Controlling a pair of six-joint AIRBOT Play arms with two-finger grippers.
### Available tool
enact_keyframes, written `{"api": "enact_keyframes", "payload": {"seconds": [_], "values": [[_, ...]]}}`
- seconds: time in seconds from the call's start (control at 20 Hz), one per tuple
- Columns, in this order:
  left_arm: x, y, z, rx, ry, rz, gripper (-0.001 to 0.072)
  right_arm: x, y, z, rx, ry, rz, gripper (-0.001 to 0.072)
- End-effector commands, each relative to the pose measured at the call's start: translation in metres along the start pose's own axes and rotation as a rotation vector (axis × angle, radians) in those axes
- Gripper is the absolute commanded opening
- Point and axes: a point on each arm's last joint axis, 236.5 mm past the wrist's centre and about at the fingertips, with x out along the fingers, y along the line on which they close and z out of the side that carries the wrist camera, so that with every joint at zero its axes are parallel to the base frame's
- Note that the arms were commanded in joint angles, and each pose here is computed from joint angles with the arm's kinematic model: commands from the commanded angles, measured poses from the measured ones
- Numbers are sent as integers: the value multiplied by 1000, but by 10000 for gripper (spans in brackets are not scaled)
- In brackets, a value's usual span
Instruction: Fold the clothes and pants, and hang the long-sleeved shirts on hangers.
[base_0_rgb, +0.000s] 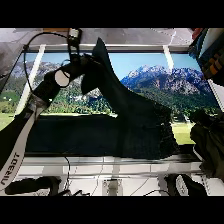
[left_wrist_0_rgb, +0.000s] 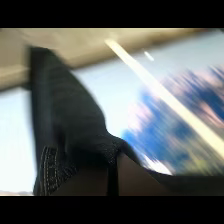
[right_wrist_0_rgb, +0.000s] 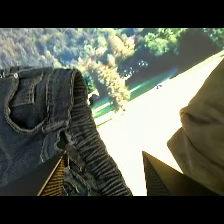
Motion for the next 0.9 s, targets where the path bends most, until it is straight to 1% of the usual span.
{"api": "enact_keyframes", "payload": {"seconds": [0.0, 0.15, 0.3, 0.35, 0.4, 0.45, 0.5, 0.55, 0.6, 0.65, 0.7, 0.75, 0.85], "values": [[0, -103, -61, 103, 238, -257, 18, 0, 0, -3, -1, 13, 0, 526], [1, -214, -130, 217, 405, -484, 18, 0, 0, -3, -1, 13, 0, 526], [-11, -297, -173, 296, 474, -625, 20, 0, 0, -3, -1, 13, -1, 526], [-14, -309, -180, 324, 483, -642, 115, 0, 0, -3, -1, 14, -1, 526], [-17, -315, -182, 351, 484, -647, 397, 0, 0, -3, -2, 13, -1, 527], [-17, -313, -182, 354, 488, -634, 630, 0, 0, -3, -2, 12, -2, 526], [-14, -301, -179, 346, 493, -596, 651, 0, 0, -3, -3, 11, -3, 526], [-8, -281, -175, 354, 497, -540, 594, 0, -1, -2, -4, 11, -5, 526], [-1, -251, -169, 362, 498, -464, 489, 0, -1, -2, -5, 11, -5, 526], [5, -219, -164, 361, 503, -392, 436, 0, -1, -2, -6, 11, -6, 526], [11, -182, -160, 319, 515, -319, 434, 0, -1, -2, -6, 11, -7, 526], [14, -147, -162, 244, 539, -258, 435, 0, -1, -2, -6, 11, -7, 526], [12, -75, -179, 3, 632, -113, 435, 0, -1, -2, -6, 11, -7, 526]]}}
